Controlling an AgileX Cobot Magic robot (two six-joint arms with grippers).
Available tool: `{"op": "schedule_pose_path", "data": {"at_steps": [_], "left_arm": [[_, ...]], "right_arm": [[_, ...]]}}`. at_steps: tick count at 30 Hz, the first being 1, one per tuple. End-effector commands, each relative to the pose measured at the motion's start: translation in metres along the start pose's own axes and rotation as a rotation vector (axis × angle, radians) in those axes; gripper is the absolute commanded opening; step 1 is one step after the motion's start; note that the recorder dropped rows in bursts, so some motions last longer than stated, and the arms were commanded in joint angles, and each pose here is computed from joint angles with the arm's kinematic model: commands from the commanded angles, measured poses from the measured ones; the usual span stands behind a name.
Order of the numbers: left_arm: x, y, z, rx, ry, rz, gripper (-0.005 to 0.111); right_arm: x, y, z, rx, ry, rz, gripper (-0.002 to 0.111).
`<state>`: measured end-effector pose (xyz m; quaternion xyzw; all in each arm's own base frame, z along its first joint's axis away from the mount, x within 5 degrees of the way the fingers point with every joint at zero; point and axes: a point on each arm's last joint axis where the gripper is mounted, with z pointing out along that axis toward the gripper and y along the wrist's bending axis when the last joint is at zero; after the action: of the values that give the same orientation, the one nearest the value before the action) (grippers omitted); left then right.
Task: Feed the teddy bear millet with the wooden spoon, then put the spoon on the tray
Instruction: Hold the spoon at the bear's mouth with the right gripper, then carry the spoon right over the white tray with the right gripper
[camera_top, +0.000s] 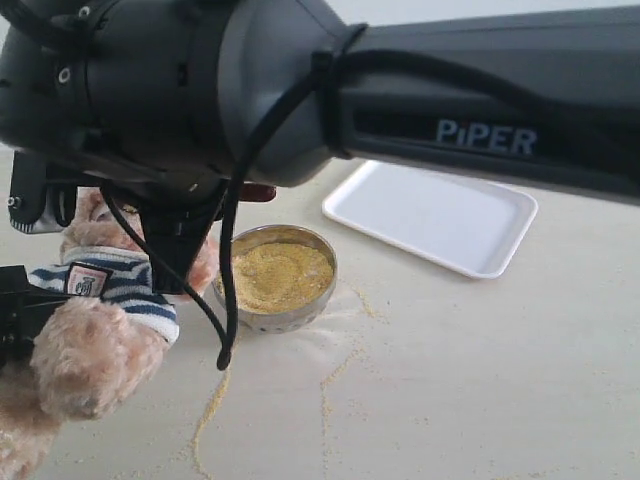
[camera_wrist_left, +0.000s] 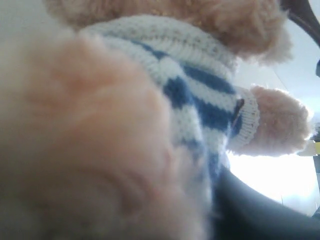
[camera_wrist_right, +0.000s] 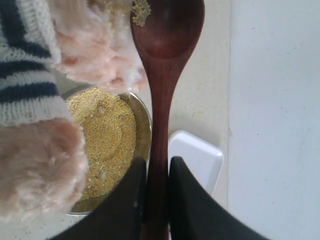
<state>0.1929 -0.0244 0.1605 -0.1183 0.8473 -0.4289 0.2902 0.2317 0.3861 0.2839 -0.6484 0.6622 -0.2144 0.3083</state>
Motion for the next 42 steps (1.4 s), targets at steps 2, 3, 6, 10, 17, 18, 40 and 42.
{"op": "schedule_pose_path", "data": {"at_steps": [2,3,6,10,17,18,40,42], "left_arm": [[-0.001,-0.003,0.001,0.025,0.001,0.013,0.005],[-0.001,-0.003,0.001,0.025,-0.001,0.011,0.005],[-0.001,-0.003,0.001,0.025,-0.001,0.011,0.005],[-0.001,-0.003,0.001,0.025,-0.001,0.011,0.005],[-0.001,-0.003,0.001,0.025,-0.001,0.014,0.005],[-0.001,-0.003,0.001,0.025,-0.001,0.014,0.005],[-0.002,-0.003,0.001,0.026,-0.014,0.133,0.005],[-0.002,-0.003,0.001,0.026,-0.014,0.134,0.005]], "right_arm": [[-0.005,0.001,-0.005,0.049,-0.005,-0.006,0.0],[-0.006,0.001,-0.006,0.074,0.0,-0.019,0.0],[-0.009,0.003,-0.01,0.095,-0.006,-0.041,0.0],[-0.01,0.006,-0.012,0.094,-0.007,-0.046,0.0],[-0.006,0.004,-0.012,0.108,0.042,-0.053,0.0],[-0.005,0.004,-0.012,0.107,0.049,-0.051,0.0],[0.044,-0.053,-0.071,0.035,0.009,0.33,0.0],[0.065,-0.069,-0.075,-0.068,-0.007,0.449,0.0]]}}
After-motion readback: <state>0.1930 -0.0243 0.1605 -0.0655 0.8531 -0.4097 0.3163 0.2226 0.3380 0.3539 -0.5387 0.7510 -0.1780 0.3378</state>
